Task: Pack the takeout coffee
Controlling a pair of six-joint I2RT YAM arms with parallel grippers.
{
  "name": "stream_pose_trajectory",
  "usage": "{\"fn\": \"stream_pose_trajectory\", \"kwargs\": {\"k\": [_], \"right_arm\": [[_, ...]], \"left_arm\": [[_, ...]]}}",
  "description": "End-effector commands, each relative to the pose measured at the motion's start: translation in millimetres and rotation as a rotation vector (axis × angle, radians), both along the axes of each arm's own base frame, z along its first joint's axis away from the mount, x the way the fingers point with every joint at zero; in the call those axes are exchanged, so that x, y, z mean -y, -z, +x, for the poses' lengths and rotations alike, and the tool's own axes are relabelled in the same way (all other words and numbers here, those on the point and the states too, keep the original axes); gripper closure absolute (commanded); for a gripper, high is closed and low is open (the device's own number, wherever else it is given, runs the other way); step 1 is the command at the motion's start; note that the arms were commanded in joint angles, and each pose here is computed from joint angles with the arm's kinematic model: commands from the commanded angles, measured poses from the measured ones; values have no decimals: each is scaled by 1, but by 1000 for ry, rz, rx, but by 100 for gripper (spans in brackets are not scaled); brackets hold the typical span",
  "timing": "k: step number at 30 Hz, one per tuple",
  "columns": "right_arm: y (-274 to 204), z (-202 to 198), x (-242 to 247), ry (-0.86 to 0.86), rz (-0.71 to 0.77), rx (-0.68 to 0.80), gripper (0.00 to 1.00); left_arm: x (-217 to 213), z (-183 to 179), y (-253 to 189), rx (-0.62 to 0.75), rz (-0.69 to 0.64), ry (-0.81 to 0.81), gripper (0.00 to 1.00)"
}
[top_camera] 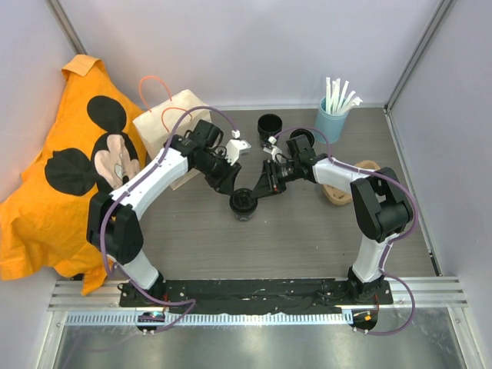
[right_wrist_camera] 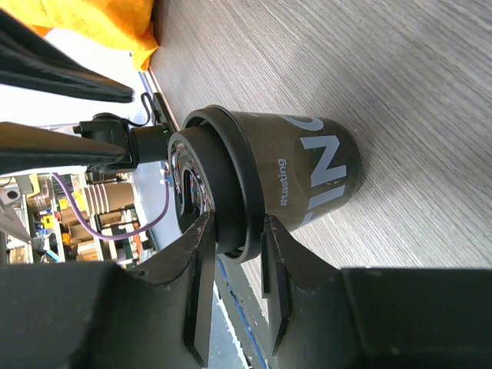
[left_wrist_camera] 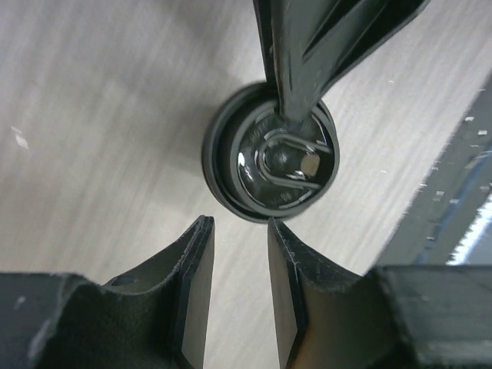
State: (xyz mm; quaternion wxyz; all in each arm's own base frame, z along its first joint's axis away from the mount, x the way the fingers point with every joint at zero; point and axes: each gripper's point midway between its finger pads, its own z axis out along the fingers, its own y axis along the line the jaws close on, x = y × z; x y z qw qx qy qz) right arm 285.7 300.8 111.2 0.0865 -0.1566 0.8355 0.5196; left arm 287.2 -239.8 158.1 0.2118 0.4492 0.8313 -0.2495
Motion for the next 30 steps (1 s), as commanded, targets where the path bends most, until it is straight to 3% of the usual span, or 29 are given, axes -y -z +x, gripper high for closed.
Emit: {"fn": "stream_pose_trajectory", "kwargs": {"k": [1,11,21,30], "right_arm": [[-27,3,-5,-19,42,79,96],[-28,3,-4,-17,41,91,96],[-28,3,-4,-20,41,93,96],[-28,4,-4,-20,40,95,96]], "left_arm": [[-1,-11,-12,-93,-119,-35,62],[0,-19,-7,-264,-223,-124,62],[-10,-11,14,-326,-271,-211,46],[-10,-3,24,-368,-299,-244,42]]}}
